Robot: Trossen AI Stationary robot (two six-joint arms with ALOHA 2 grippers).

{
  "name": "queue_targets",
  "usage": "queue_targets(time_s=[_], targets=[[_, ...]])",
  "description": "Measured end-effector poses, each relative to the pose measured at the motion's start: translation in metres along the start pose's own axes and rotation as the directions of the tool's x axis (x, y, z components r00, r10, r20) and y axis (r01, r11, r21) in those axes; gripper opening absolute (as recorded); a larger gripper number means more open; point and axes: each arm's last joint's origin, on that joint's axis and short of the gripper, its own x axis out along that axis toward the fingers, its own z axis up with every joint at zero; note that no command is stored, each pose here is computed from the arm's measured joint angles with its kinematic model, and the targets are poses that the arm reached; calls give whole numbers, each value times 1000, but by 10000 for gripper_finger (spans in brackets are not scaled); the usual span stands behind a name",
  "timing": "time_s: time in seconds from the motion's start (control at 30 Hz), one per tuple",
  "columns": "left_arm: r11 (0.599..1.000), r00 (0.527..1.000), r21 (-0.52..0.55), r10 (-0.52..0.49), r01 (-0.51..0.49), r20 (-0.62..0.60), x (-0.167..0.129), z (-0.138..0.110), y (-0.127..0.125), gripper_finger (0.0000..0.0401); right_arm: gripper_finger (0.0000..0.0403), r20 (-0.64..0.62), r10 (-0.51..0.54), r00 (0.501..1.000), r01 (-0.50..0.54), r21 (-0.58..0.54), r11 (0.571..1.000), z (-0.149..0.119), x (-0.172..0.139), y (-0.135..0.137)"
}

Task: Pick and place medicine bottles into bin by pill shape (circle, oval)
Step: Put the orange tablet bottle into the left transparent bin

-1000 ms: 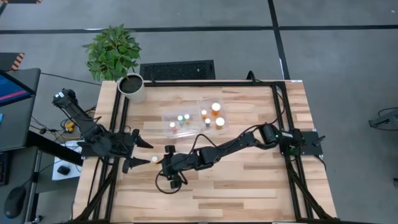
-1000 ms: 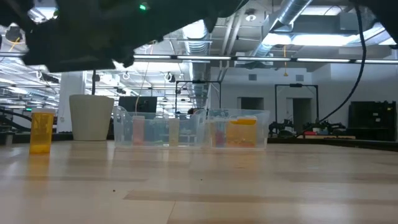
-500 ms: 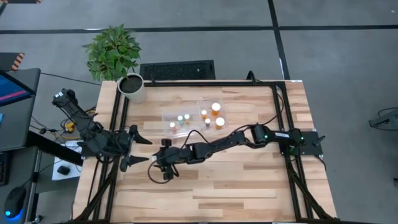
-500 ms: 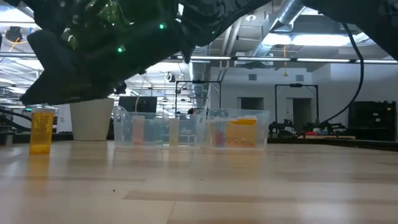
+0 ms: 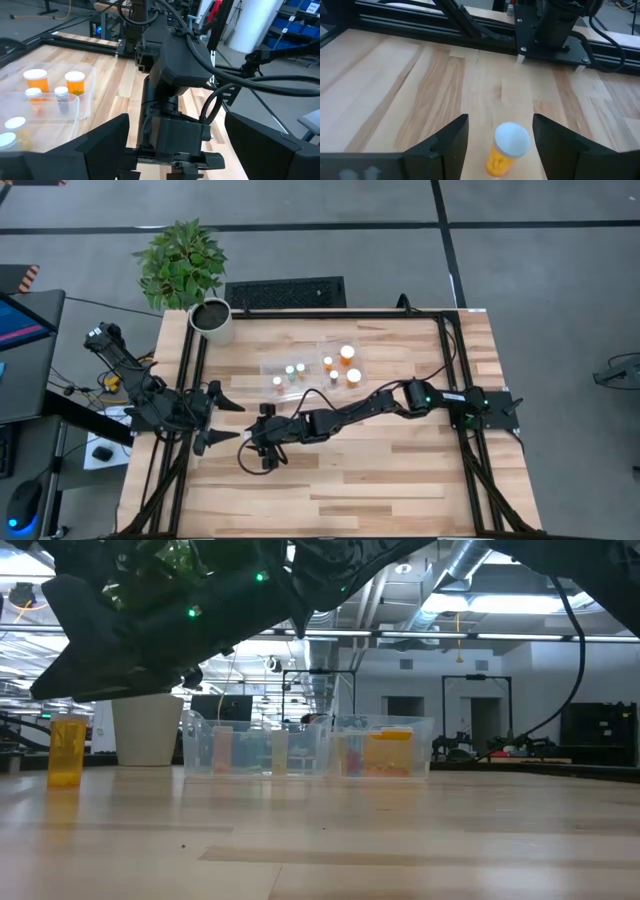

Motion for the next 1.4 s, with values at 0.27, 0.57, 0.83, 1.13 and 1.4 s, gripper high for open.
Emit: queue_targets(time_s=[0.27, 0.57, 0.83, 1.13, 1.4], targets=[[1000, 1000, -1, 10, -10, 5, 0, 0, 0, 322, 227, -11, -9, 1000, 9, 11, 1000, -4, 1, -7], [1000, 1000, -16, 10, -10, 5, 0, 0, 0, 322, 227, -17, -9, 1000, 10, 16, 1000, -5, 1, -8], [1000, 1000, -20, 18, -17, 8, 0, 0, 0, 322, 227, -21, -10, 1000, 10, 27, 1000, -5, 1, -8], [1000, 1000, -20, 20, -20, 9, 0, 0, 1, 322, 227, -14, -12, 1000, 12, 28, 1000, -4, 2, -9], [1000, 1000, -23, 19, -19, 12, 0, 1, 0, 322, 227, -2, -9, 1000, 9, 37, 999, -21, 13, -7]])
